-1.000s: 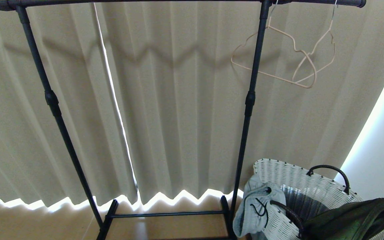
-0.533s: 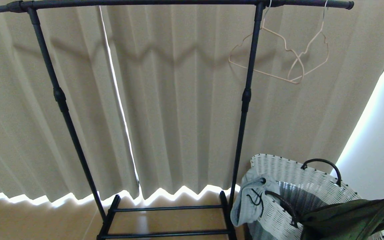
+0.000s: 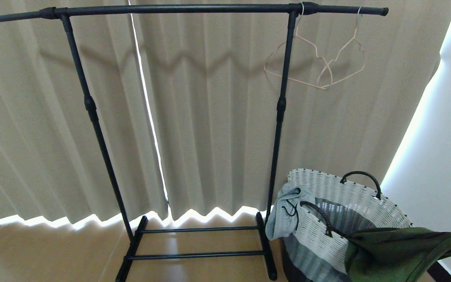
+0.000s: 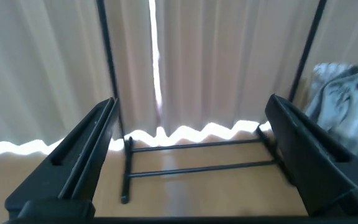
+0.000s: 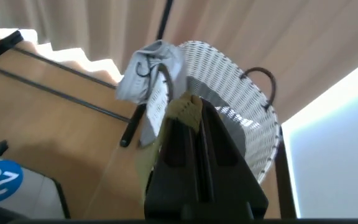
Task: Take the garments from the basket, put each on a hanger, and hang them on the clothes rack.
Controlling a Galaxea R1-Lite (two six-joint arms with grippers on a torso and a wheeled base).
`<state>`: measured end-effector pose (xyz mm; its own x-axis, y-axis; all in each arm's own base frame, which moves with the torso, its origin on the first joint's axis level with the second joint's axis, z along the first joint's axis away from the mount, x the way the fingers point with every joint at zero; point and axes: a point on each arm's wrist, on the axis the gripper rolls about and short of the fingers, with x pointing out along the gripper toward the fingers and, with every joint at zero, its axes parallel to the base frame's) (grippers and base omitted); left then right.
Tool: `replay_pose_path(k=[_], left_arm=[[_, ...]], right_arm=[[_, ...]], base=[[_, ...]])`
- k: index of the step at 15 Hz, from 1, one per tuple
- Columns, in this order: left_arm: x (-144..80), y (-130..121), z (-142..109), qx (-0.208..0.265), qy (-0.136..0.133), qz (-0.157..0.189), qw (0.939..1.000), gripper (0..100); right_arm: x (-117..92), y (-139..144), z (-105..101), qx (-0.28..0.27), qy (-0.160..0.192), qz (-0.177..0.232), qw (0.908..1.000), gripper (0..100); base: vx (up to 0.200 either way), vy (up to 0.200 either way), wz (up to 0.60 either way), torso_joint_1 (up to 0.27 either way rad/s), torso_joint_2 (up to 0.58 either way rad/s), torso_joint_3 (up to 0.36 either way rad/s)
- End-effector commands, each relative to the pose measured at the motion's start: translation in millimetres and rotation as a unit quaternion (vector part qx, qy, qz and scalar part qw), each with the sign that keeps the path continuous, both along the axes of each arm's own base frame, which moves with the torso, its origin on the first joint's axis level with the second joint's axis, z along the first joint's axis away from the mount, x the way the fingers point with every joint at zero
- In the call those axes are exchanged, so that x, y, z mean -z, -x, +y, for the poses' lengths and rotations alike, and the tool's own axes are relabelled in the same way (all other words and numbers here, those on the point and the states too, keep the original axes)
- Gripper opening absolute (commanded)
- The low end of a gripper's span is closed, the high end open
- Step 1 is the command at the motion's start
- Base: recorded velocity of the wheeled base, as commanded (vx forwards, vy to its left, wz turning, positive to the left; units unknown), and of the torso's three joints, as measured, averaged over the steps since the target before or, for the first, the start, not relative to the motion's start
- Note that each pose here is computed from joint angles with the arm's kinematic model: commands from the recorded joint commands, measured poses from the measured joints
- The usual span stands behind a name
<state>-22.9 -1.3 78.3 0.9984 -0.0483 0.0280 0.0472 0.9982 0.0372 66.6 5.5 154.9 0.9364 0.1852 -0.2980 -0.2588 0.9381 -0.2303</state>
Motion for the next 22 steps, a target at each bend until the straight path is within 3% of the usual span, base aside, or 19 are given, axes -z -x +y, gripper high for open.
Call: replay_pose_path(k=[1, 4, 7, 8, 9, 12, 13, 14, 15, 16, 17, 20, 21, 22], left_arm=[[0.0, 0.0, -0.1, 0.001, -0.013, 0.000, 0.9999, 100], [-0.3, 0.1, -1.5, 0.031, -0.049, -0.005, 0.9983, 100], [-0.8, 0.3, -2.6, 0.055, -0.066, -0.010, 0.9962, 100], [-21.1, 6.3, -4.0, 0.090, -0.080, -0.042, 0.9919, 100], [-48.6, 6.4, -5.1, 0.116, -0.084, -0.049, 0.9884, 100], [-122.7, -26.0, -7.2, 0.169, -0.081, -0.015, 0.9822, 100], [-133.7, -35.2, -7.5, 0.176, -0.079, -0.006, 0.9812, 100], [-160.3, -61.4, -8.3, 0.187, -0.076, 0.013, 0.9794, 100], [-160.3, -61.4, -8.3, 0.187, -0.076, 0.013, 0.9794, 100], [-178.2, -88.2, -13.3, 0.220, -0.074, 0.031, 0.9723, 100], [-182.8, -98.9, -18.8, 0.247, -0.073, 0.040, 0.9656, 100], [-182.1, -145.1, -47.3, 0.318, -0.103, 0.085, 0.9385, 100], [-181.7, -153.0, -60.2, 0.335, -0.107, 0.087, 0.9321, 100], [-180.5, -159.3, -71.4, 0.330, -0.107, 0.090, 0.9335, 100]], right_arm=[[-0.8, -7.9, 3.7, -0.023, 0.001, 0.017, 0.9996, 0], [-20.8, -16.0, 13.5, -0.077, -0.001, -0.007, 0.9970, 0], [-37.8, -23.7, 23.8, -0.123, -0.003, -0.021, 0.9922, 0], [-52.4, -32.7, 34.4, -0.159, -0.006, -0.029, 0.9868, 0], [-62.8, -39.7, 42.4, -0.182, -0.008, -0.035, 0.9827, 0], [-77.8, -57.4, 63.6, -0.225, -0.011, -0.037, 0.9736, 0], [-79.5, -59.8, 66.6, -0.230, -0.011, -0.036, 0.9724, 0], [-82.5, -65.6, 73.5, -0.241, -0.012, -0.035, 0.9698, 0], [-82.5, -65.6, 73.5, -0.241, -0.012, -0.035, 0.9698, 0], [-89.0, -69.2, 80.1, -0.254, -0.015, -0.041, 0.9663, 0], [-92.8, -71.4, 83.2, -0.258, -0.018, -0.043, 0.9651, 0], [-103.4, -77.2, 94.3, -0.268, -0.047, -0.040, 0.9613, 0], [-107.3, -77.5, 95.8, -0.269, -0.056, -0.042, 0.9604, 0], [-109.6, -77.7, 96.3, -0.269, -0.060, -0.044, 0.9601, 0]], base=[[0.000, 0.000, 0.00, 0.000, 0.00, 0.000], [0.000, 0.000, 0.00, 0.000, 0.00, 0.000], [0.000, 0.000, 0.00, 0.000, 0.00, 0.000], [0.000, 0.000, 0.00, 0.000, 0.00, 0.000], [0.000, 0.000, 0.00, 0.000, 0.00, 0.000], [0.000, 0.000, 0.00, 0.000, 0.00, 0.000], [0.000, 0.000, 0.00, 0.000, 0.00, 0.000], [0.000, 0.000, 0.00, 0.000, 0.00, 0.000], [0.000, 0.000, 0.00, 0.000, 0.00, 0.000], [0.000, 0.000, 0.00, 0.000, 0.00, 0.000], [0.000, 0.000, 0.00, 0.000, 0.00, 0.000], [0.000, 0.000, 0.00, 0.000, 0.00, 0.000], [0.000, 0.000, 0.00, 0.000, 0.00, 0.000], [0.000, 0.000, 0.00, 0.000, 0.00, 0.000]])
